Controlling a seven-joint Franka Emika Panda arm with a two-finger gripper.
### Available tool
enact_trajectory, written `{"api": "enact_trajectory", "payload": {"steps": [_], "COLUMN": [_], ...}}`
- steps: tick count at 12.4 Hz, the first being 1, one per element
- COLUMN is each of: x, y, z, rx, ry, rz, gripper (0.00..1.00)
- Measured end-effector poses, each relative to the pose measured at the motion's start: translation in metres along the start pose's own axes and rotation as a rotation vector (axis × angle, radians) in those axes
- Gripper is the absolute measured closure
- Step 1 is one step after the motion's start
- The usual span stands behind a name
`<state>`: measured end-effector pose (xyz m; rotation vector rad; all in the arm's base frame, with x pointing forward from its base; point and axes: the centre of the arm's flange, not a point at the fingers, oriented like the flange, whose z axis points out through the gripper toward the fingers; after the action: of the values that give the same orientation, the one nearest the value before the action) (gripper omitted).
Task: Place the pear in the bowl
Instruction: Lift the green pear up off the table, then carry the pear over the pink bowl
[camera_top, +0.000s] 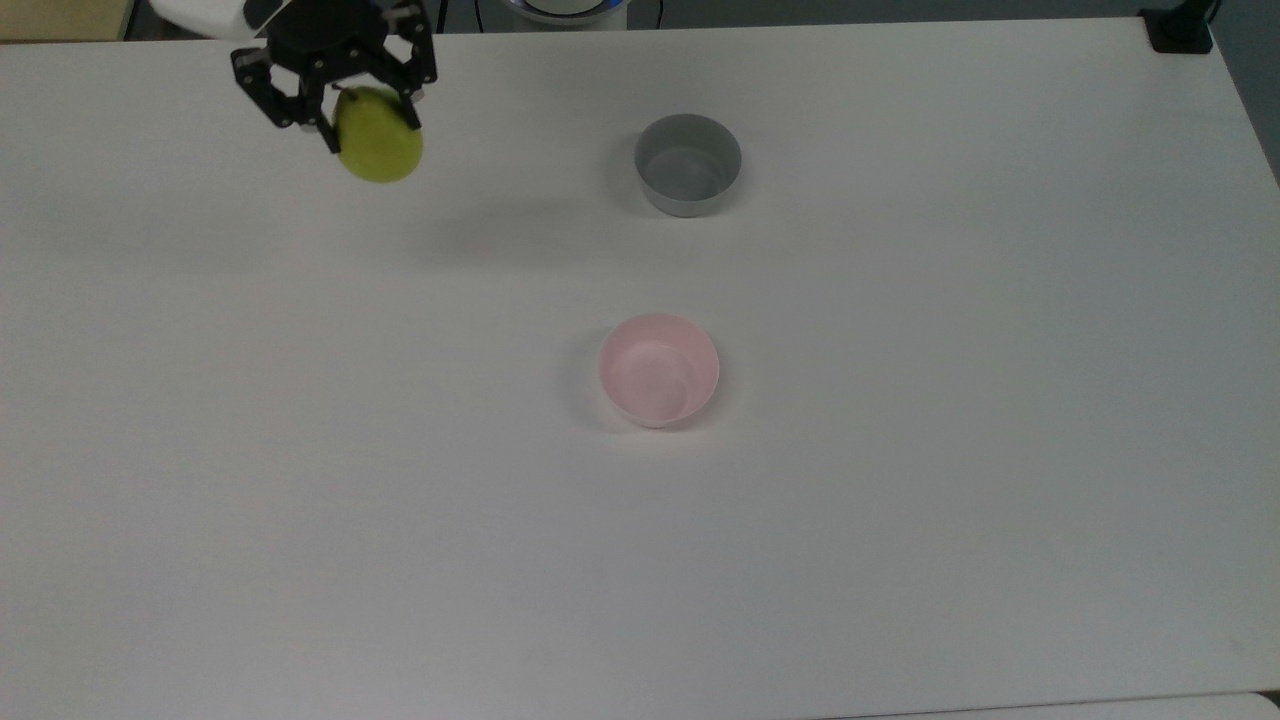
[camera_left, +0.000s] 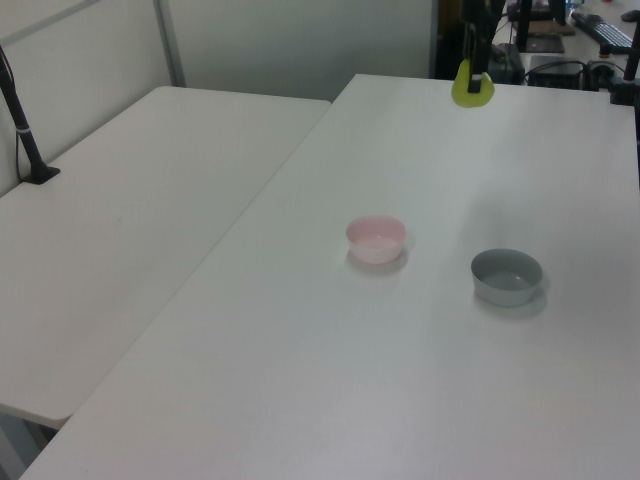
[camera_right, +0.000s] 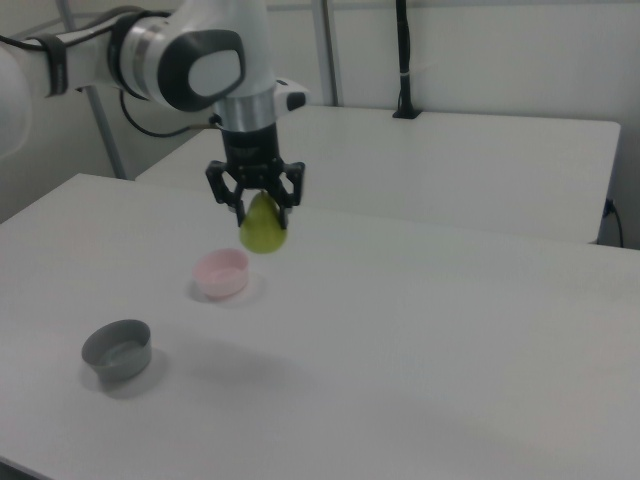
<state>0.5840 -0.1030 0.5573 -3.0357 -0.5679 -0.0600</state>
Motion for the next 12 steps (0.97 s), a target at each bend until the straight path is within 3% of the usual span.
{"api": "enact_trajectory", "payload": {"steps": [4,12], "x": [0.021,0.055], "y": [-0.053,-0.107], "z": [-0.006,0.000], "rx": [0.005,-0.004], "ry": [-0.004,0.021], "rz": [0.037,0.053], "gripper": [0.34,0.34]}}
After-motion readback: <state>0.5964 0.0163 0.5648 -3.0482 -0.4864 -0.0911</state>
